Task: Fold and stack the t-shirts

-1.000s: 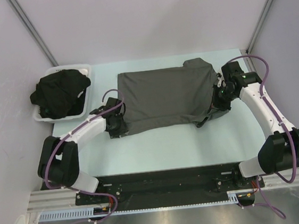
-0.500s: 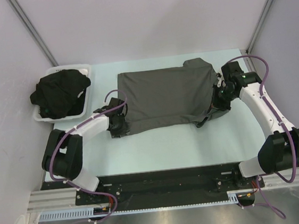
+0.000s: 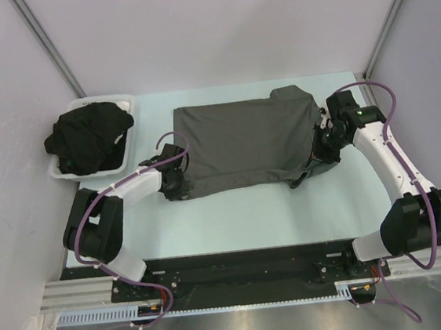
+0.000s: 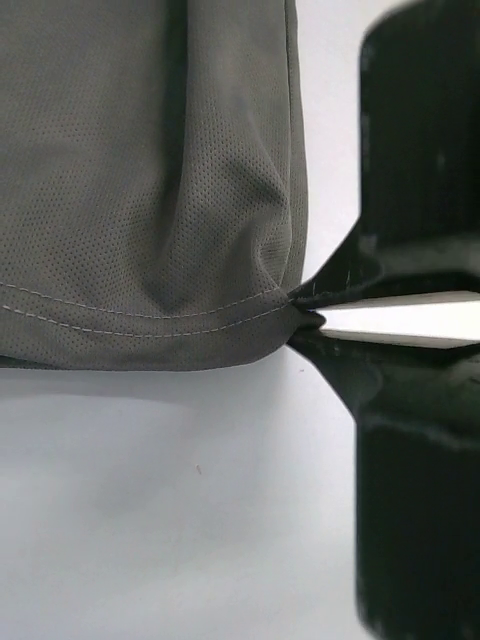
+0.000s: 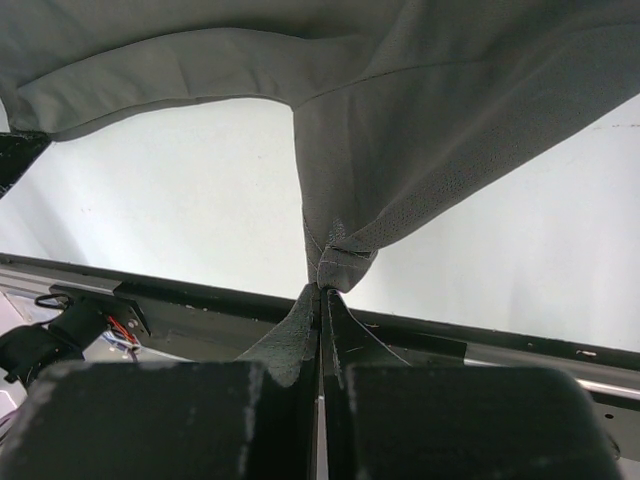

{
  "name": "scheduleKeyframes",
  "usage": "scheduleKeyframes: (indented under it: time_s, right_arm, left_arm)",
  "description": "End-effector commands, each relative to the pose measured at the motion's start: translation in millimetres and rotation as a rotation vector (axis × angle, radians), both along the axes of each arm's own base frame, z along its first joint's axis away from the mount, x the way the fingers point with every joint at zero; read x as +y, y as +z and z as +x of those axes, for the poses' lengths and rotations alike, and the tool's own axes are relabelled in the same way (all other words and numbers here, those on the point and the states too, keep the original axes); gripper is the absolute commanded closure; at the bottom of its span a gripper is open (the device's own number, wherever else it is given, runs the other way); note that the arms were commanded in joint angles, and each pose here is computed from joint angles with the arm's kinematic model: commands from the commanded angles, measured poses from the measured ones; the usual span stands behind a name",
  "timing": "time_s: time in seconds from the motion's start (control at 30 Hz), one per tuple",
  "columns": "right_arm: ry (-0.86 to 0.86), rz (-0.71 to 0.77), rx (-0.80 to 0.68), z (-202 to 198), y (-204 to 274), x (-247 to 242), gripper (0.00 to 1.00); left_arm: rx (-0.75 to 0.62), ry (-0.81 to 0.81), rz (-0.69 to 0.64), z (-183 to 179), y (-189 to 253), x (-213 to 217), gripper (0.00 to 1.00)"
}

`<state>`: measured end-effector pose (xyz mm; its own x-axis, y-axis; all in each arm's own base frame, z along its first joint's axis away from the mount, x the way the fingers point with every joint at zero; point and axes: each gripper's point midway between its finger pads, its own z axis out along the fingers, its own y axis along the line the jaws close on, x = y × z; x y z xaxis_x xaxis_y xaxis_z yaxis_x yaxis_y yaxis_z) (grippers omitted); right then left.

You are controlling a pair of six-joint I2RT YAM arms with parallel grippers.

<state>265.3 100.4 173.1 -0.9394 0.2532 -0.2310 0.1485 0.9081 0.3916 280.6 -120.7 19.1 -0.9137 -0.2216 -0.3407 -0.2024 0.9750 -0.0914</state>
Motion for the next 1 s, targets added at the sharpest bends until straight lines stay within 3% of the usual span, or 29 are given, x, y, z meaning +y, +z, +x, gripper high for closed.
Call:
scheduleKeyframes:
  time_s: [0.0, 0.03, 0.57, 0.97]
  right_arm:
    - [0.007, 0.004, 0.012, -2, -1, 2, 1.0]
    - [0.009, 0.003, 0.01, -1, -1, 2, 1.0]
    - [-0.004, -0.097, 0.024, -25, 5, -19, 1.0]
    - [-0.045, -0.147, -0.009, -7, -1, -37, 1.0]
  left_arm:
    - [-0.018, -0.015, -0.001, 3, 3, -2, 0.94]
    - [-0.02, -0.016, 0.001, 3, 4, -2, 1.0]
    - [-0.011, -0.043, 0.008, -16, 34, 6, 1.0]
    - [-0.127, -0.053, 0.012, 12, 96, 3, 1.0]
